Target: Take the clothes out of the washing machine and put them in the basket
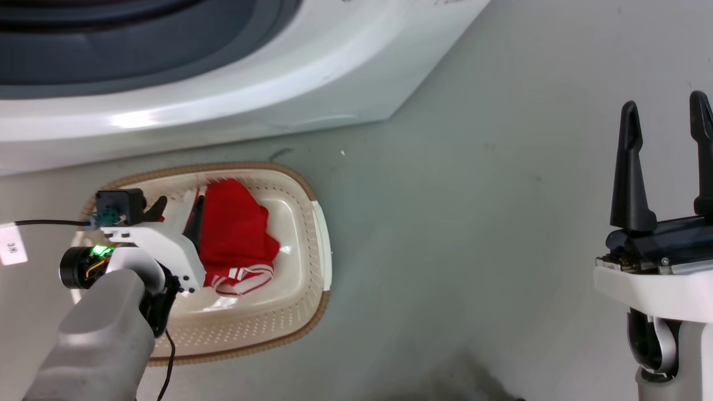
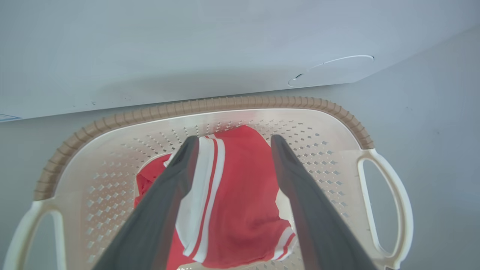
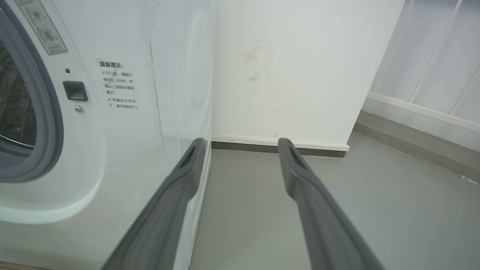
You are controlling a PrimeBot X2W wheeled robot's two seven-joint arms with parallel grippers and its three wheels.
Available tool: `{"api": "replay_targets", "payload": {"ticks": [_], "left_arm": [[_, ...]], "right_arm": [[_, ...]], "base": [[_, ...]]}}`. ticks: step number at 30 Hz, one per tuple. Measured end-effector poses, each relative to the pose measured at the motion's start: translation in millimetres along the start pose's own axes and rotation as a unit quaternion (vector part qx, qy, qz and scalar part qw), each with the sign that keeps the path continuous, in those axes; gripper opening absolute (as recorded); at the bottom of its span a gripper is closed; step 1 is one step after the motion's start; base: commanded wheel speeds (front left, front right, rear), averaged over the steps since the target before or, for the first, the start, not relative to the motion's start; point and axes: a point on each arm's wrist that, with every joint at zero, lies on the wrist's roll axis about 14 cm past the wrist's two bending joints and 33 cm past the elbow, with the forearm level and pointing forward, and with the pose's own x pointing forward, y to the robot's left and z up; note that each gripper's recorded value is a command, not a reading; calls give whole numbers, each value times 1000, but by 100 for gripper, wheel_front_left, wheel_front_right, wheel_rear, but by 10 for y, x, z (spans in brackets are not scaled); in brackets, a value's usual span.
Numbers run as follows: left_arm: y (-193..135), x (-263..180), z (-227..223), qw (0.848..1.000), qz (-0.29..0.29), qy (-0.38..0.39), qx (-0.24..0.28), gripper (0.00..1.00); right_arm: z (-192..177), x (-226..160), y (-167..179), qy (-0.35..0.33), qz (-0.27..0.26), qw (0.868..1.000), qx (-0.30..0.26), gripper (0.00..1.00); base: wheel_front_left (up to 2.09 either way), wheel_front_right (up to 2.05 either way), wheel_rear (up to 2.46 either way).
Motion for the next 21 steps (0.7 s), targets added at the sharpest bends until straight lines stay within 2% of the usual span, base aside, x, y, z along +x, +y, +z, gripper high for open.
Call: {"api": "replay_targets", "payload": {"ticks": [2, 6, 10, 17, 21], "left_arm": [[-15, -92, 125, 1000, -1, -19, 25, 100], [-71, -329, 526, 996, 3, -91, 19, 100], [-100, -704, 953, 984, 8, -175, 27, 100], [-106, -1602, 1578, 942, 40, -333, 27, 100], [-150, -2140, 1736, 914, 60, -398, 55, 100]], "right_arm": [[77, -6, -10, -9, -1, 1000, 0, 100], [280, -20, -13, -33, -2, 999, 0, 100], [506, -51, -7, -60, -1, 998, 2, 100], [848, -144, 61, -100, 7, 995, 10, 100], [948, -264, 121, -108, 15, 994, 17, 100]], "base": [[0, 0, 0], [0, 0, 0], [0, 0, 0], [0, 0, 0], [0, 0, 0]]}}
